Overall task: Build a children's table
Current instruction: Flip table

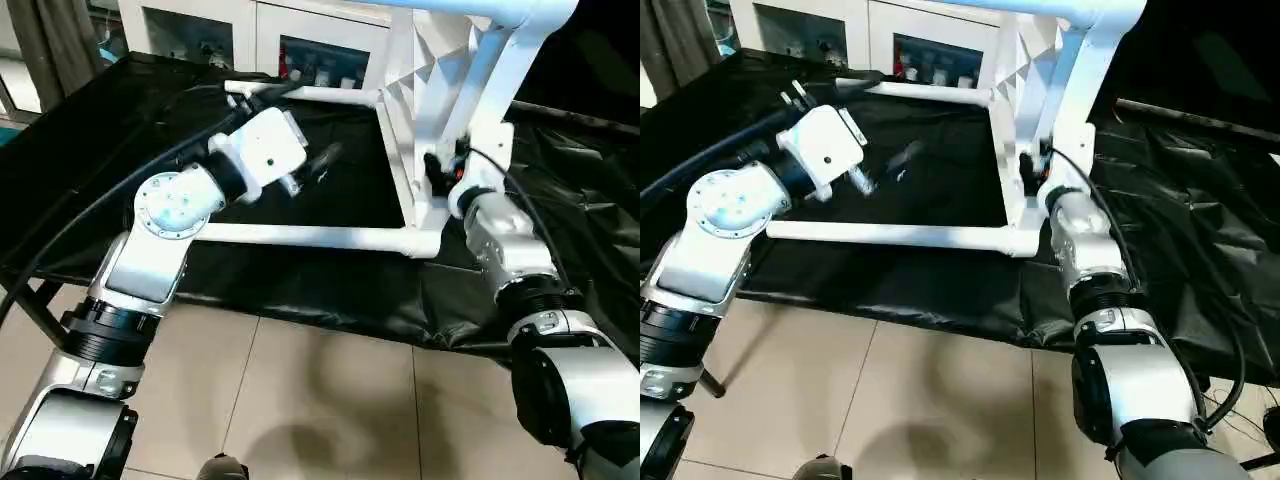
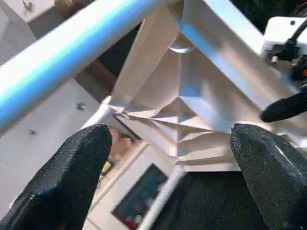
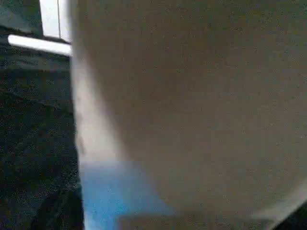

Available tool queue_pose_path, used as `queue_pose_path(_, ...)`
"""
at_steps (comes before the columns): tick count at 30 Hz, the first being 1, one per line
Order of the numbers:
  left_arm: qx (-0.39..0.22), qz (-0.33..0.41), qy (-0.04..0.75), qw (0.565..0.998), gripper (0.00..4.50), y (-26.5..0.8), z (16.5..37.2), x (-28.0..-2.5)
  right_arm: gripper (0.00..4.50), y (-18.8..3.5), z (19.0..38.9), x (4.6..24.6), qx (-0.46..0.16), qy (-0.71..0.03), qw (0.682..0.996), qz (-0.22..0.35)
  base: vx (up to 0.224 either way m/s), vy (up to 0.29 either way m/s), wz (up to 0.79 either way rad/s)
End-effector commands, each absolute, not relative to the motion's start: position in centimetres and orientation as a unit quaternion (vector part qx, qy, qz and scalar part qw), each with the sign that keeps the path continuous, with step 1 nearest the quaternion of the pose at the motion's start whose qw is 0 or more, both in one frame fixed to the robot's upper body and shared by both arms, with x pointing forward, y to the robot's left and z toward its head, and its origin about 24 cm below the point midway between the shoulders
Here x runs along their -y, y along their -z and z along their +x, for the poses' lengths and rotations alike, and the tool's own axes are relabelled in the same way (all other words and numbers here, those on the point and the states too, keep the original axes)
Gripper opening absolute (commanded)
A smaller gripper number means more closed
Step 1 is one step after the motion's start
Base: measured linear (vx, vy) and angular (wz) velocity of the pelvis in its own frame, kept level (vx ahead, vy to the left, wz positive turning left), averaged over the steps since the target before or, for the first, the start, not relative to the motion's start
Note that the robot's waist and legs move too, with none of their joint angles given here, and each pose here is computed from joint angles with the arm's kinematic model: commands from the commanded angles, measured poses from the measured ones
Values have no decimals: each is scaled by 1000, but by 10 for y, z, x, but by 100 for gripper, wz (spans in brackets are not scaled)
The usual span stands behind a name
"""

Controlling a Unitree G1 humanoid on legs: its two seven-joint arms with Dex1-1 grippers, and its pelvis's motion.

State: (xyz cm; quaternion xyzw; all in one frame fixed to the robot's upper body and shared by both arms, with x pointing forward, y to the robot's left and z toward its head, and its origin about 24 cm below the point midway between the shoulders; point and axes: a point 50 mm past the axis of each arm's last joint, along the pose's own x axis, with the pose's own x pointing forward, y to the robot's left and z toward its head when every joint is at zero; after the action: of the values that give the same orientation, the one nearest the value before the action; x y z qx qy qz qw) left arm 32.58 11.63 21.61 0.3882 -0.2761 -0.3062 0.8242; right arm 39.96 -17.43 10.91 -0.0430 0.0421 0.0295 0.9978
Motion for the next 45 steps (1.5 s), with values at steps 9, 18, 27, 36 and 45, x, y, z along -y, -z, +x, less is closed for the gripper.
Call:
queue_pose_path(9,366,448,169,798,450,-245,332,-118,211,-98,396,182,-59,-34,996,-51,0,0,0)
queue_pose_path(18,396,480,78,779,450,-271,344,-130,202,-97,396,179,-57,-41,996,-49,0,0,0)
queue_pose_path(27,369,509,28,777,450,-277,364,-143,202,-100,397,178,-49,-45,997,-47,0,0,0)
queue_pose_path(36,344,483,11,805,450,-282,376,-153,201,-103,397,176,-34,-56,997,-48,0,0,0)
queue_pose_path(45,332,455,-4,826,415,-283,379,-155,201,-110,398,181,-21,-55,996,-66,0,0,0)
